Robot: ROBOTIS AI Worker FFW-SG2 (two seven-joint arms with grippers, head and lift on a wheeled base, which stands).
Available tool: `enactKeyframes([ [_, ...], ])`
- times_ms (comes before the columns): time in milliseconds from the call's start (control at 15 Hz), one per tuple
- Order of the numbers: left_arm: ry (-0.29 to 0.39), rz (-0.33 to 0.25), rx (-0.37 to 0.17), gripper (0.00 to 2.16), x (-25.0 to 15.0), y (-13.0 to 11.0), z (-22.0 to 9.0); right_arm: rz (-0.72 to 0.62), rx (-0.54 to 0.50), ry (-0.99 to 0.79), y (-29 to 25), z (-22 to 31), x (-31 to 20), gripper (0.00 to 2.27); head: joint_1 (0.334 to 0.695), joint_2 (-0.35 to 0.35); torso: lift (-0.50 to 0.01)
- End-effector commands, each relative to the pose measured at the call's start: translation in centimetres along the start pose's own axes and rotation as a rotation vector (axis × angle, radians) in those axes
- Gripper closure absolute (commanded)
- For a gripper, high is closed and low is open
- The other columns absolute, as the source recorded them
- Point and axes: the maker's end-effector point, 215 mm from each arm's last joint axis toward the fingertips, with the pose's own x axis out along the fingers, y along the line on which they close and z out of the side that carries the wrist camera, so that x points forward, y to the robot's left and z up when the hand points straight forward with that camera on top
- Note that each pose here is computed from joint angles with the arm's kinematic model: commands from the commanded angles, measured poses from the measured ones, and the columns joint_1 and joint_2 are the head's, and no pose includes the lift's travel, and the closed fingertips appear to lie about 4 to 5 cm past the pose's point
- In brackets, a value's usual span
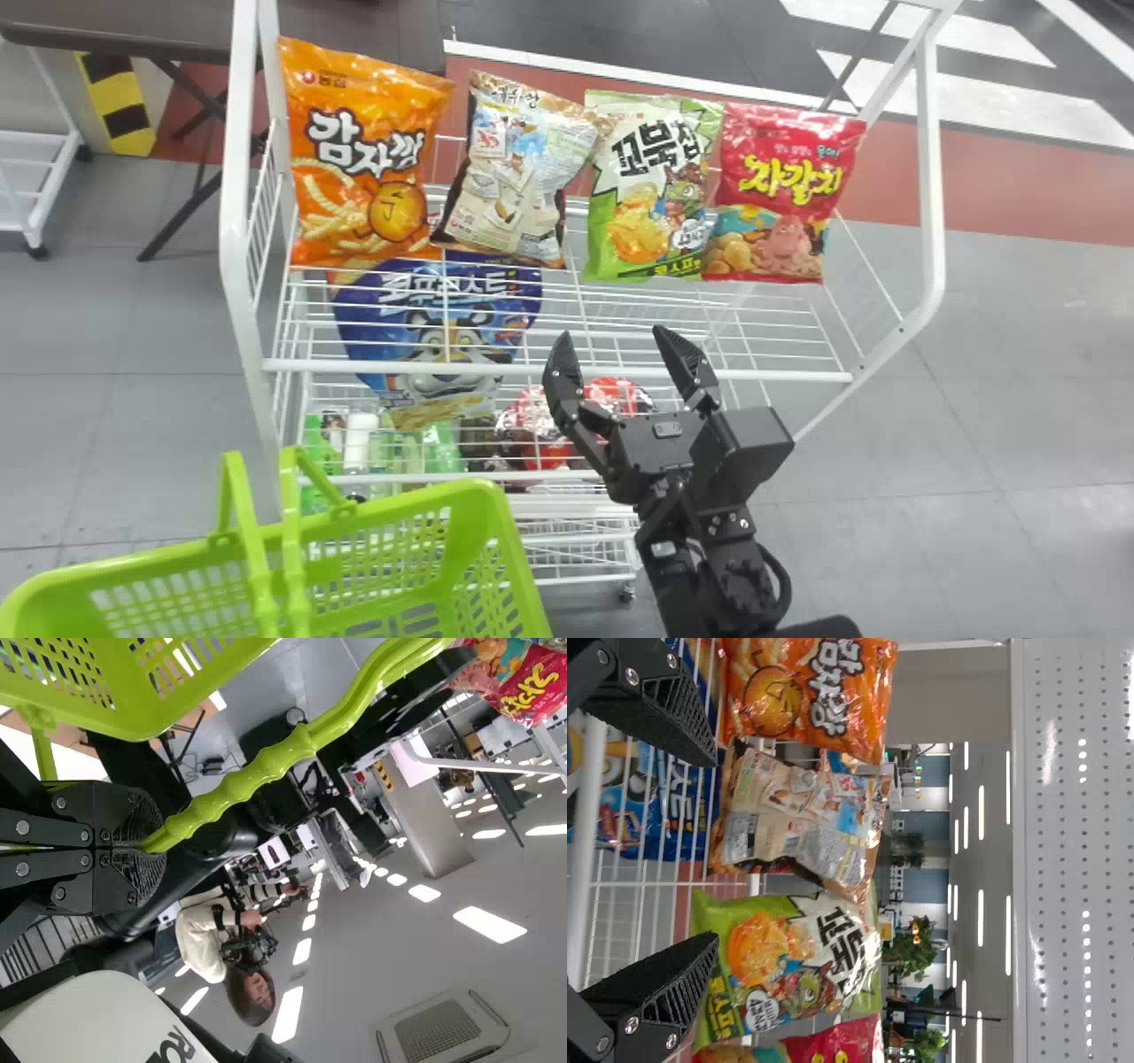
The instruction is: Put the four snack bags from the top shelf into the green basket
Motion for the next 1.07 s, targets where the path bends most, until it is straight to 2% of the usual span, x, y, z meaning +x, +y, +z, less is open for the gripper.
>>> enactKeyframes([
  [0,0.006,-0.015,0.004,2.15,0.1,-0.3,-0.1,0.05,0.017,0.032,2.9,0.0,3.1,0.12,0.695,-0.258,-0.006],
  [267,0.01,-0.011,0.004,2.15,-0.1,-0.3,-0.4,0.15,0.019,0.1,8.1,-0.8,9.3,0.12,0.695,-0.142,-0.006],
  [400,0.01,-0.008,0.023,2.15,-0.2,-0.4,-0.6,0.209,0.026,0.099,11.2,-0.2,12.5,0.11,0.695,-0.065,-0.006],
  [733,0.01,0.001,0.062,2.15,-0.4,-0.5,-0.8,0.313,0.026,0.096,18.2,1.4,18.1,0.1,0.695,0.05,-0.006],
  [867,0.013,0.001,0.082,2.15,-0.5,-0.6,-0.8,0.319,-0.019,0.105,18.3,1.0,20.1,0.1,0.695,0.11,-0.006],
  [1000,0.014,0.002,0.085,2.15,-0.5,-0.5,-1.0,0.32,-0.071,0.129,18.2,0.0,22.1,0.1,0.695,0.126,-0.006],
])
